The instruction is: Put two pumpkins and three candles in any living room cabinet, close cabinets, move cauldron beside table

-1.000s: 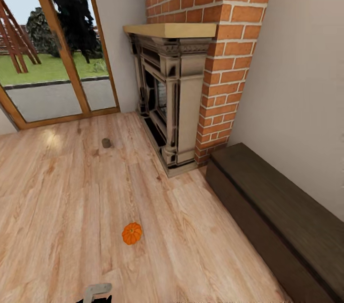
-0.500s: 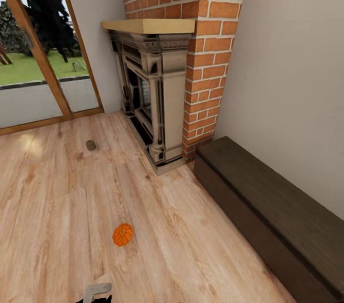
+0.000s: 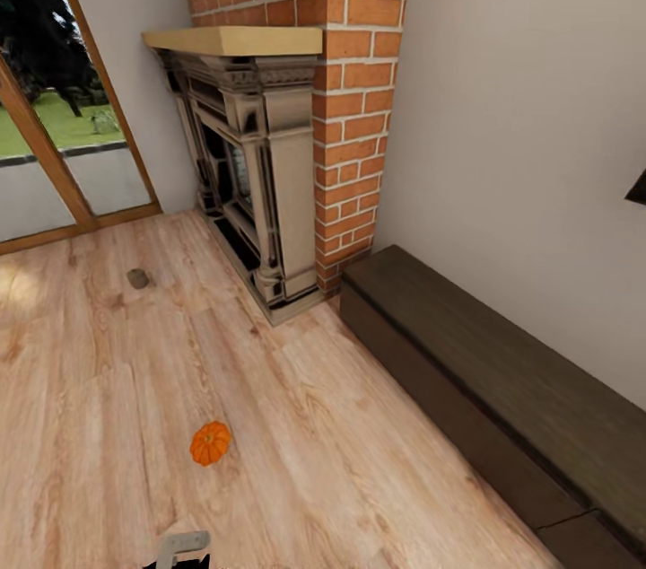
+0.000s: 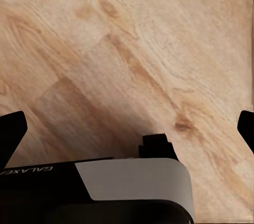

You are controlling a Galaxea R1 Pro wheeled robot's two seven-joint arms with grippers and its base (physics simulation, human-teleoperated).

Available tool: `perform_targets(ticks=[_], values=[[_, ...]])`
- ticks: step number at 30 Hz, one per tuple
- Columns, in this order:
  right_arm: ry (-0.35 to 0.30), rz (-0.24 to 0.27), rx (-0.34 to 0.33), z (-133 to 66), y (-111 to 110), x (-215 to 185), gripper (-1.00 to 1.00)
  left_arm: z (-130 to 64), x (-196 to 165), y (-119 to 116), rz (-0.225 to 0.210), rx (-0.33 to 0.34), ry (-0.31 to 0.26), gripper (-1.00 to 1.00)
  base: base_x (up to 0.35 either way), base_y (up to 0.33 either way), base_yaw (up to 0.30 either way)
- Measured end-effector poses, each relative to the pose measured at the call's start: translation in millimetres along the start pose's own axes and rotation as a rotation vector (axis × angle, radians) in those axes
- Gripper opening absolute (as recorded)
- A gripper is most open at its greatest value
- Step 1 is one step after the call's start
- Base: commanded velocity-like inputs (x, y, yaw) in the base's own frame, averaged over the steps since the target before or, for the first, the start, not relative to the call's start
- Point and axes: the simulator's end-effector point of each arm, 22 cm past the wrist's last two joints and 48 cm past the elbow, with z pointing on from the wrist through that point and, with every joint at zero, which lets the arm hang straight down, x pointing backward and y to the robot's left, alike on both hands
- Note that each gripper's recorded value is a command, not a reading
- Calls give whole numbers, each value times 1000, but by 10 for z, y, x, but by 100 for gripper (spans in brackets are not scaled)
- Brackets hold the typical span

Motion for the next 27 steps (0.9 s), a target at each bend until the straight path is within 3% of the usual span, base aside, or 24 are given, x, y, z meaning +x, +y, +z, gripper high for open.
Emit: perform_targets(ticks=[13, 27], values=[[14, 5, 2, 15, -12, 56, 100, 16, 61, 3, 1, -1, 14, 100, -240, 0, -220], [28, 5, 4, 27, -21, 118, 100, 30, 127, 6, 2, -2, 27, 100, 73, 158, -220]])
